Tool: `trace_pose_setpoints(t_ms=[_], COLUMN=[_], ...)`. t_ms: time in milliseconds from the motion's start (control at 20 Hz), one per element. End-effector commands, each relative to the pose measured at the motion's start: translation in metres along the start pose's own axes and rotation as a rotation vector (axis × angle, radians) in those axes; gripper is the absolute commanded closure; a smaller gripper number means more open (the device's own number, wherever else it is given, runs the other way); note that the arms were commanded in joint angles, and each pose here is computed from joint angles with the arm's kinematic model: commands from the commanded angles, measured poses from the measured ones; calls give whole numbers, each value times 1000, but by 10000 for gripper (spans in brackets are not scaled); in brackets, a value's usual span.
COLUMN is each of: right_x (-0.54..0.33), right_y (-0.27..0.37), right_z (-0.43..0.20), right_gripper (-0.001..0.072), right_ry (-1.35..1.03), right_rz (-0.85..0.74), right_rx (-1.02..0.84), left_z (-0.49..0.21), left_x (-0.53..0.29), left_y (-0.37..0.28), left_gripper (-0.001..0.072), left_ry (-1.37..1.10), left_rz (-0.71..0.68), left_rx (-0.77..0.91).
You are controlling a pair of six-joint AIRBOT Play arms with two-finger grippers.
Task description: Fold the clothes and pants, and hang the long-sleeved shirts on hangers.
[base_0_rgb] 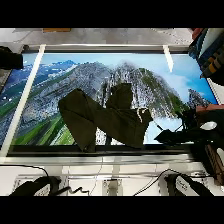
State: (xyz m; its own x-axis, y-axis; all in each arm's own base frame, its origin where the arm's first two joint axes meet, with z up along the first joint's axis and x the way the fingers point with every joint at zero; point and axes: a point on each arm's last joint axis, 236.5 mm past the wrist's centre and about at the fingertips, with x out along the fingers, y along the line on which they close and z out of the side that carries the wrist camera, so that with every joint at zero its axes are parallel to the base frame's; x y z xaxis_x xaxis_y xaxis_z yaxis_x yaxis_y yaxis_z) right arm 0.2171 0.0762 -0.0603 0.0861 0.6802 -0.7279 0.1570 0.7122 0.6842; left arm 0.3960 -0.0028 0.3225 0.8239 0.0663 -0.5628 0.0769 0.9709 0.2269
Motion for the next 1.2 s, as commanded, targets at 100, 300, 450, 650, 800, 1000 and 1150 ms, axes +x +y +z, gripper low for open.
trace_pose_setpoints(t_ms=[100,300,450,650,800,1000,1150], right_x=[40,57,68,82,88,93,93], right_y=[17,9,2,0,9,0,-3], right_z=[0,6,-7,-15,-14,-3,2], right_gripper=[253,197,199,202,220,280,380], right_ry=[-21,-36,41,108,113,71,47], right_rz=[26,-66,-53,-11,54,29,15], right_rx=[-26,5,81,111,47,46,45], left_z=[-4,-6,-14,-4,11,-5,-37], left_x=[0,8,12,13,9,18,32], left_y=[-16,-29,-39,-64,-79,-89,-119], left_gripper=[680,35,36,36,85,84,85], left_ry=[20,34,76,41,-16,39,122], left_rz=[-66,-118,-156,-261,-329,-363,-464], left_rx=[-15,-26,-31,-63,-92,-100,-145])
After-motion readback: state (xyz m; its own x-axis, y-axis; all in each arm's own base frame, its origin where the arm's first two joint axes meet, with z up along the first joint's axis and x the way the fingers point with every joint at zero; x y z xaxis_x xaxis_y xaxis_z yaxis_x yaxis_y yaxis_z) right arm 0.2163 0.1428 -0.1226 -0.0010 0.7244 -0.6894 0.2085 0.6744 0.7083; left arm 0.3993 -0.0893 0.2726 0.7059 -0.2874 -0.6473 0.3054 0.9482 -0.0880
